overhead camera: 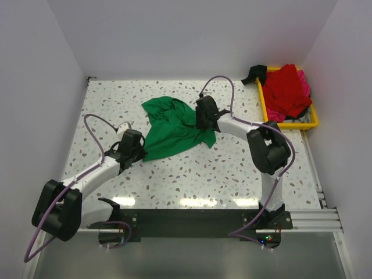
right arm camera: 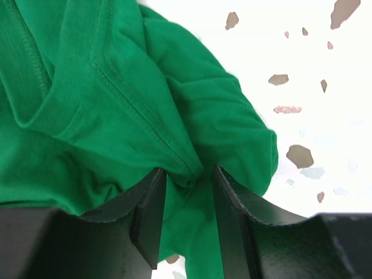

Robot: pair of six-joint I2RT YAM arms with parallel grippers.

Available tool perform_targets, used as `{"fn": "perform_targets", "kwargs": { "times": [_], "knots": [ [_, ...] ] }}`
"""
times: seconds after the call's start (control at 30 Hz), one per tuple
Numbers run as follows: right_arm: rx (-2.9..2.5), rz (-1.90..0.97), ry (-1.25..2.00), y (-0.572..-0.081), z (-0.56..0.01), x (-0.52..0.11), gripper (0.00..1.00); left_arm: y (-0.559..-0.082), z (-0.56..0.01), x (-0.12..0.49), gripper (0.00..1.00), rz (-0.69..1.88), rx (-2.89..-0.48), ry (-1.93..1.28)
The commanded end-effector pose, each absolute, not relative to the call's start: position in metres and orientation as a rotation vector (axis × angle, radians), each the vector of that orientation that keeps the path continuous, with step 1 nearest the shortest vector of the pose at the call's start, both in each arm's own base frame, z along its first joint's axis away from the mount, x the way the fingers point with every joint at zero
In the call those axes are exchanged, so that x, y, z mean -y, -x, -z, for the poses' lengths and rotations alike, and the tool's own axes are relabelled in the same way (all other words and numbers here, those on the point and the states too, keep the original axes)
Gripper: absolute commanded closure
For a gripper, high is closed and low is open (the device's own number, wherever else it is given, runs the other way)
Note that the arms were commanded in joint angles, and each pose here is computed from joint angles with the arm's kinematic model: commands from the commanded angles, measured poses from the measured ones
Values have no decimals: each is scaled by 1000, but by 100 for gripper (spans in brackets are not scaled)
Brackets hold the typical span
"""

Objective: Fold and stack the t-shirts
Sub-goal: Flatten the tshirt out

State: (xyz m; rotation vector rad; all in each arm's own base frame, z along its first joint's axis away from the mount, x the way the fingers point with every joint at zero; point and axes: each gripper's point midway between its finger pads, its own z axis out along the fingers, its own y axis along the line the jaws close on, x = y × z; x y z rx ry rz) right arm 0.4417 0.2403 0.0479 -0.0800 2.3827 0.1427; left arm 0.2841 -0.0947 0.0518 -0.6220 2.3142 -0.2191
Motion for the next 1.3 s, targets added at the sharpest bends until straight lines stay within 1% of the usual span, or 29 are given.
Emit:
{"fn": "perform_targets", "kwargs": {
  "times": [0.0, 0.13, 0.17, 0.23, 0.27, 0.4, 0.43, 0.5, 0.53, 0.6, 0.67, 0.73, 0.77, 0.83, 0.87, 0.93, 0.97, 1.13, 1.27],
  "knots": [
    [-2343, -154, 75, -458, -61, -248, 61, -285, -57, 90, 100, 224, -2286, 652],
    [-2361, -177, 90, -457, -59, -253, 76, -286, -64, 88, 100, 232, -2268, 655],
    [-2359, -190, 86, -457, -62, -254, 85, -286, -66, 88, 100, 233, -2264, 656],
    [-2346, -217, 86, -456, -72, -256, 93, -289, -72, 88, 100, 237, -2250, 658],
    [-2341, -225, 84, -455, -77, -257, 100, -289, -75, 87, 100, 237, -2245, 658],
    [-2315, -237, 45, -456, -112, -241, 100, -297, -97, 83, 100, 233, -2202, 658],
    [-2285, -253, 21, -456, -132, -235, 100, -298, -103, 82, 100, 230, -2189, 658],
    [-2272, -268, -34, -456, -148, -214, 100, -303, -124, 78, 100, 226, -2148, 656],
    [-2228, -303, -64, -454, -174, -207, 100, -305, -133, 76, 100, 225, -2130, 654],
    [-2210, -354, -131, -454, -189, -183, 100, -310, -160, 69, 100, 223, -2067, 655],
    [-2144, -398, -174, -448, -224, -162, 100, -314, -188, 65, 100, 225, -2011, 647],
    [-2110, -410, -190, -440, -246, -152, 100, -316, -211, 60, 100, 219, -1961, 640],
    [-2062, -415, -199, -432, -271, -143, 100, -320, -233, 59, 100, 233, -1916, 634],
    [-2019, -418, -208, -423, -294, -135, 100, -321, -261, 54, 100, 228, -1851, 630],
    [-1958, -427, -214, -414, -321, -127, 100, -322, -285, 52, 100, 237, -1803, 619],
    [-1915, -411, -233, -402, -343, -116, 100, -320, -313, 46, 100, 225, -1746, 606],
    [-1891, -401, -248, -396, -355, -108, 100, -317, -336, 43, 100, 238, -1703, 607],
    [-1715, -404, -291, -347, -429, -82, 100, -293, -405, 32, 100, 284, -1555, 589],
    [-1596, -442, -306, -311, -475, -72, 100, -271, -445, 21, 100, 312, -1455, 590]
  ]
}}
